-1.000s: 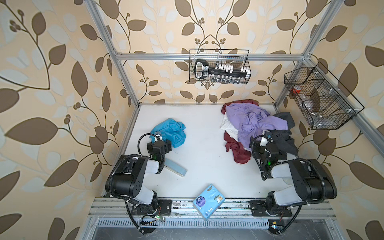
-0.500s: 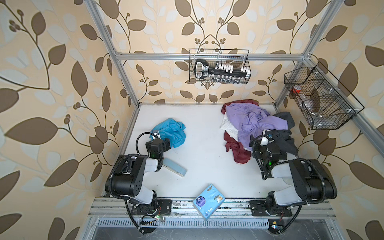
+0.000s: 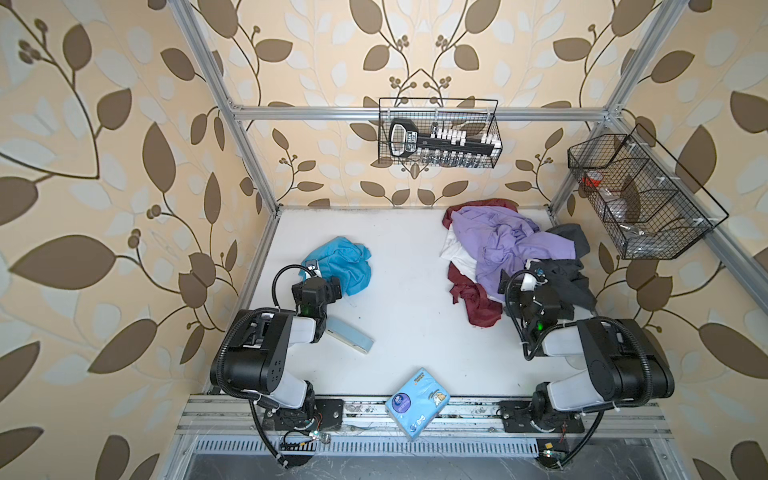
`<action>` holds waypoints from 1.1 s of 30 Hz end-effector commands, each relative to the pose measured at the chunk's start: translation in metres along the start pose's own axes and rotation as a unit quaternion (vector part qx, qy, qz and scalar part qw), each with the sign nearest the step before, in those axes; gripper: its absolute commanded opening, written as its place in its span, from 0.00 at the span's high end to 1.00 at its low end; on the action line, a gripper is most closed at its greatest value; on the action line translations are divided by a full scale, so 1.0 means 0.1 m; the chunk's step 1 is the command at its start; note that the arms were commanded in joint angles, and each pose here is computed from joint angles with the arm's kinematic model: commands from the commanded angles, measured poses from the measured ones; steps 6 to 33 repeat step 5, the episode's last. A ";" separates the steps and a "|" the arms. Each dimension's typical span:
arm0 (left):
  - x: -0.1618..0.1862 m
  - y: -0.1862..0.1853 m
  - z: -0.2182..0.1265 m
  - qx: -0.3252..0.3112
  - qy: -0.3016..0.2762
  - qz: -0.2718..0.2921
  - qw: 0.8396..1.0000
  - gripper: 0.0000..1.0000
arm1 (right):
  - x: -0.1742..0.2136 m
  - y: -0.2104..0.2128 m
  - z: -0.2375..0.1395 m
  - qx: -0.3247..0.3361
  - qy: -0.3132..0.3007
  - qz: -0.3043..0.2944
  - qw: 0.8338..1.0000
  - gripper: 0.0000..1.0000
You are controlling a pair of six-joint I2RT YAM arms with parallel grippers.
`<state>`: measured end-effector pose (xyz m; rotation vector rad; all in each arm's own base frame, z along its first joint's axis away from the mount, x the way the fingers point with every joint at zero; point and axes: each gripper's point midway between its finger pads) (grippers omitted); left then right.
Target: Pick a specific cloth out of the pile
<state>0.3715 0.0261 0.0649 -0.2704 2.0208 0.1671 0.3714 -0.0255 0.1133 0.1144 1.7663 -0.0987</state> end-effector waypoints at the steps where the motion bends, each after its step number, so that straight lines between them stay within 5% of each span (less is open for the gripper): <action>1: -0.16 -0.01 -0.01 0.003 -0.022 -0.010 1.000 0.01 | -0.03 0.00 0.00 -0.004 -0.007 0.006 1.000 0.00; 33: -0.16 -0.01 -0.01 0.002 -0.022 -0.010 1.000 0.01 | -0.03 0.01 -0.01 -0.004 -0.009 0.005 1.000 0.01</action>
Point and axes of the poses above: each gripper's point midway between its finger pads, its own z axis out along the fingers, its own y axis along the line the jaws close on, x = y × z, and after that the axes turned 1 degree about -z, right-handed
